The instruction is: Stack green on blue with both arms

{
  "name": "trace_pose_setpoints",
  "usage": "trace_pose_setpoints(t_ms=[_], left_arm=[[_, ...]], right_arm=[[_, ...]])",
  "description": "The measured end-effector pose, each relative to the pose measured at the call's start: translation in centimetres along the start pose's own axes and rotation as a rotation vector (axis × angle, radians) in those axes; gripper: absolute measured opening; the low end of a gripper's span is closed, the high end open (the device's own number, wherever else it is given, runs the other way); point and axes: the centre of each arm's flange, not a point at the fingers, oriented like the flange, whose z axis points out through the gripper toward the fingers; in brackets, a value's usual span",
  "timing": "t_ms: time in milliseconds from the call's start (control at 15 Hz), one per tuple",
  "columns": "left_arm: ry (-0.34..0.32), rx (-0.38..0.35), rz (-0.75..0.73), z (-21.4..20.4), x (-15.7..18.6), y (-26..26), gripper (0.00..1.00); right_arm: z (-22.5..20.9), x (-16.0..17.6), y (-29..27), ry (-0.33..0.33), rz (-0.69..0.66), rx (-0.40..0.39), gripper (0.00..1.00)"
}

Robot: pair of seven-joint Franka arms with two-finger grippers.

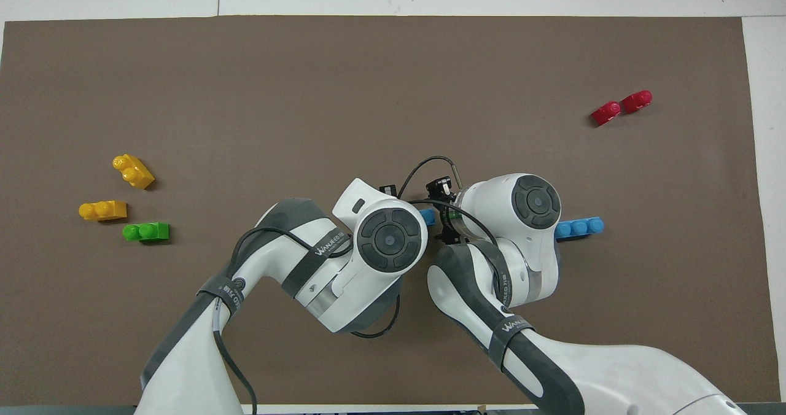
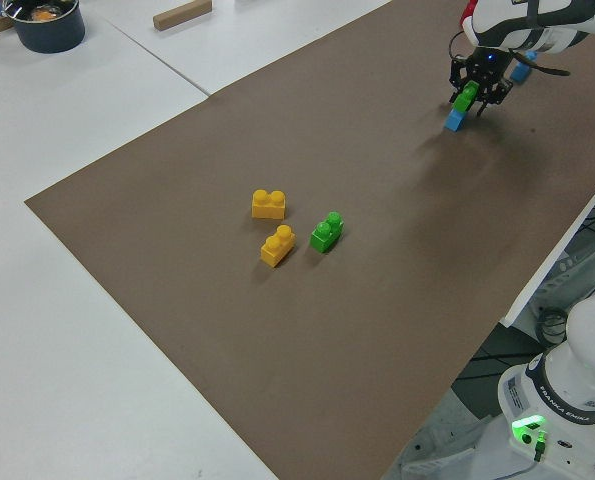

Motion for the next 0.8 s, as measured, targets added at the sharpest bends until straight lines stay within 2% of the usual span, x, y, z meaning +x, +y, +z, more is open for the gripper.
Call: trace_pose_setpoints(t_ms=[400, 800], left_arm=[[0.013, -0.007, 0.009, 0.9, -0.1, 0.0, 0.34], [0.041, -0.046, 0.044, 1.3, -0.6, -0.7, 0.34]], right_arm=[[0.0, 0.0, 0.0, 0.0, 0.0, 0.0, 0.8], [0.0, 0.0, 0.0, 0.0, 0.0, 0.0, 0.8]])
